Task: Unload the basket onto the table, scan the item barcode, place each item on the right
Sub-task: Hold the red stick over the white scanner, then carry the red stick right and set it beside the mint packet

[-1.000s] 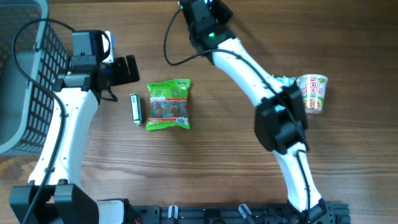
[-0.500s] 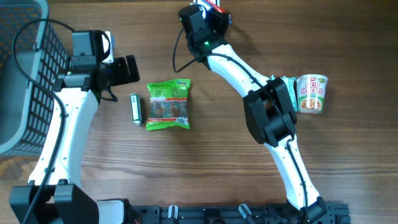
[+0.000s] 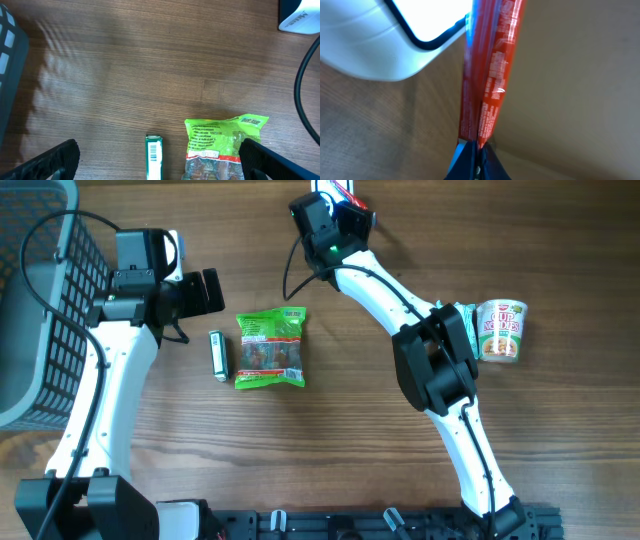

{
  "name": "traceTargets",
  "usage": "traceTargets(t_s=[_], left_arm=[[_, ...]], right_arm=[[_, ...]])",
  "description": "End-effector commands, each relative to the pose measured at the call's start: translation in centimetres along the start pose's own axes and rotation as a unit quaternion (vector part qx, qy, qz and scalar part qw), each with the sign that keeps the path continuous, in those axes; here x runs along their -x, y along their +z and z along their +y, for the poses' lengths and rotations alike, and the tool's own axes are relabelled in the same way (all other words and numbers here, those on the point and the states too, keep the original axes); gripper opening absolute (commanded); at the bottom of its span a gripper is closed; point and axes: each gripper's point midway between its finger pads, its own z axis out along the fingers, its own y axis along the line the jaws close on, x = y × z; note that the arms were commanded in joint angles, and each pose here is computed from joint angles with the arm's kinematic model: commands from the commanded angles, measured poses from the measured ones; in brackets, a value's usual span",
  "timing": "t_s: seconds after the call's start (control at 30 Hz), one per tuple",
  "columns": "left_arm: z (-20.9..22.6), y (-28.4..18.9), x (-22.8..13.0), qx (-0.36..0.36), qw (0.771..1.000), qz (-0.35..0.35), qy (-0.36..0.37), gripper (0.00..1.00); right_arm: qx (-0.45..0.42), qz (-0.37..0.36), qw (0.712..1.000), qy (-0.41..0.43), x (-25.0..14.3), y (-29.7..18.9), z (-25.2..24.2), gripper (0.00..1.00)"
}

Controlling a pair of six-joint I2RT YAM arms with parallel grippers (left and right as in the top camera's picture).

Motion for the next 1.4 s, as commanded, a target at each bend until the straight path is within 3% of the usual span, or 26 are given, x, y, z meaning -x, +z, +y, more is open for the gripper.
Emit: traceTargets(t_s=[0.0, 0.4, 0.97, 1.37], left_arm=[[0.2, 0.0, 0.2, 0.005, 1.000, -0.002, 0.000, 1.00], [0.2, 0.0, 0.2, 0.005, 1.000, -0.002, 0.000, 1.00], [0.2, 0.0, 0.2, 0.005, 1.000, -0.002, 0.000, 1.00], [0.2, 0.0, 0.2, 0.005, 1.000, -0.003, 0.000, 1.00]], right_arm=[[0.006, 0.012, 1.000, -0.015, -0.5, 0.4, 0.6, 0.04], [0.028, -0.001, 0.993, -0.117, 0.0, -0.3, 4.1, 0.04], [0.014, -0.006, 0.991, -0.134, 0.5, -0.4, 3.7, 0.04], [-0.009, -0.033, 0.999, -0.042, 1.5, -1.2, 0.7, 0.04]])
